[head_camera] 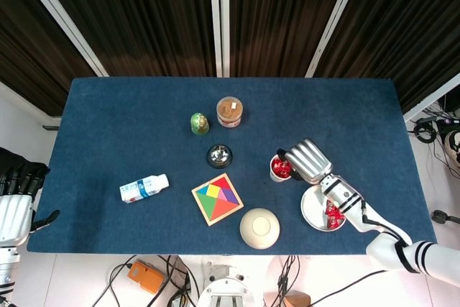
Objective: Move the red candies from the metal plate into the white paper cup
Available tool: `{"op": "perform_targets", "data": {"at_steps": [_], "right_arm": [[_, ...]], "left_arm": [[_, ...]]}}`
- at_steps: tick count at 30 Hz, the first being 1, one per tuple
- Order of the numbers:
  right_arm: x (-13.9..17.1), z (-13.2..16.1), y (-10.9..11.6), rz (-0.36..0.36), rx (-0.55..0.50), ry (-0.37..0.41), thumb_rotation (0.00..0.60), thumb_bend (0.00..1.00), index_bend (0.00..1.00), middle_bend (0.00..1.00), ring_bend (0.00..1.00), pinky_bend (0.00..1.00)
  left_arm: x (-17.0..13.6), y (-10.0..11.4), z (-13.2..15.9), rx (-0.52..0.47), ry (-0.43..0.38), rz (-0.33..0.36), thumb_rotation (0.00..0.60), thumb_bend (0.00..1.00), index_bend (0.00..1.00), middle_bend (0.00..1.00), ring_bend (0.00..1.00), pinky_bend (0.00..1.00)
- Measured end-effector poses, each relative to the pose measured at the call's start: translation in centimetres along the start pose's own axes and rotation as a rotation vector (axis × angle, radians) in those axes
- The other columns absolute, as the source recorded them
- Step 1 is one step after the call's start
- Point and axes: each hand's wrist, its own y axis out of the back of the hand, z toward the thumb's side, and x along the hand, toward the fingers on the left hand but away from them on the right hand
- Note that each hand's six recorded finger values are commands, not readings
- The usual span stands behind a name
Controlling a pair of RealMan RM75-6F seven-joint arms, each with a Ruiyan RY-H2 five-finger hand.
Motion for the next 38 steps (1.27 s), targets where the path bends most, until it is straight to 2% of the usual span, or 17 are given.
{"op": "perform_targets", "data": {"at_steps": [13,16,20,23,24,25,26,27,28,29,30,31,33,38], "right_arm": [[0.3,-0.6,-0.5,0.014,0.009,-0.019,0.6,0.41,0.47,0.94,1.0,1.0],[0.5,-0.8,-0.1,-0.001,0.014,-0.023,0.6,0.4,0.46,0.94,1.0,1.0],[1.6,-1.7,1.1,-0.057,0.016,-0.051,0.6,0.4,0.46,0.94,1.0,1.0],[3.5,-3.5,2.3,-0.11,0.023,-0.101,0.6,0.4,0.43,0.9,0.91,1.0],[4.3,-4.1,2.7,-0.126,0.027,-0.121,0.6,0.4,0.39,0.84,0.82,0.99],[5.2,-4.7,3.1,-0.14,0.03,-0.143,0.6,0.4,0.35,0.77,0.74,0.95],[6.5,-5.6,3.5,-0.158,0.035,-0.175,0.6,0.4,0.29,0.68,0.62,0.87],[7.6,-6.3,3.8,-0.168,0.037,-0.201,0.6,0.4,0.22,0.55,0.46,0.71],[8.8,-7.0,4.0,-0.175,0.038,-0.228,0.6,0.4,0.14,0.41,0.29,0.51],[10.4,-7.7,4.2,-0.179,0.037,-0.265,0.6,0.4,0.1,0.33,0.2,0.4],[11.7,-8.3,4.3,-0.178,0.033,-0.293,0.6,0.4,0.04,0.22,0.09,0.24],[13.0,-8.7,4.3,-0.176,0.028,-0.321,0.6,0.4,0.01,0.14,0.03,0.12],[15.8,-9.5,4.3,-0.172,0.011,-0.383,0.6,0.4,0.0,0.05,0.0,0.01],[21.8,-10.1,3.8,-0.191,-0.05,-0.507,0.6,0.4,0.0,0.03,0.0,0.0]], "left_arm": [[0.1,-0.1,0.1,-0.002,-0.004,-0.001,0.6,0.0,0.17,0.15,0.04,0.0],[0.1,0.0,0.1,-0.002,-0.004,0.0,0.6,0.0,0.17,0.15,0.04,0.0],[0.1,0.0,0.0,-0.004,-0.001,0.0,0.6,0.0,0.17,0.15,0.04,0.0],[0.2,0.0,-0.1,-0.003,0.0,0.0,0.6,0.0,0.17,0.15,0.04,0.0],[0.3,0.0,-0.1,-0.004,-0.001,0.001,0.6,0.0,0.17,0.15,0.04,0.0],[0.3,0.0,-0.1,-0.004,-0.002,0.002,0.6,0.0,0.17,0.15,0.04,0.0],[0.3,0.0,0.0,-0.005,-0.003,0.003,0.6,0.0,0.17,0.15,0.04,0.0],[0.4,0.1,0.0,-0.006,-0.004,0.004,0.6,0.0,0.17,0.15,0.04,0.0],[0.4,0.1,0.1,-0.006,-0.006,0.005,0.6,0.0,0.17,0.15,0.04,0.0],[0.5,0.1,0.1,-0.007,-0.009,0.006,0.6,0.0,0.17,0.15,0.04,0.0],[0.6,0.1,0.2,-0.007,-0.011,0.007,0.6,0.0,0.17,0.15,0.04,0.0],[0.6,0.1,0.3,-0.008,-0.014,0.007,0.6,0.0,0.17,0.15,0.04,0.0],[0.7,0.2,0.4,-0.007,-0.018,0.009,0.6,0.0,0.17,0.15,0.04,0.0],[0.6,0.2,0.9,-0.007,-0.031,0.013,0.6,0.0,0.17,0.15,0.04,0.0]]}}
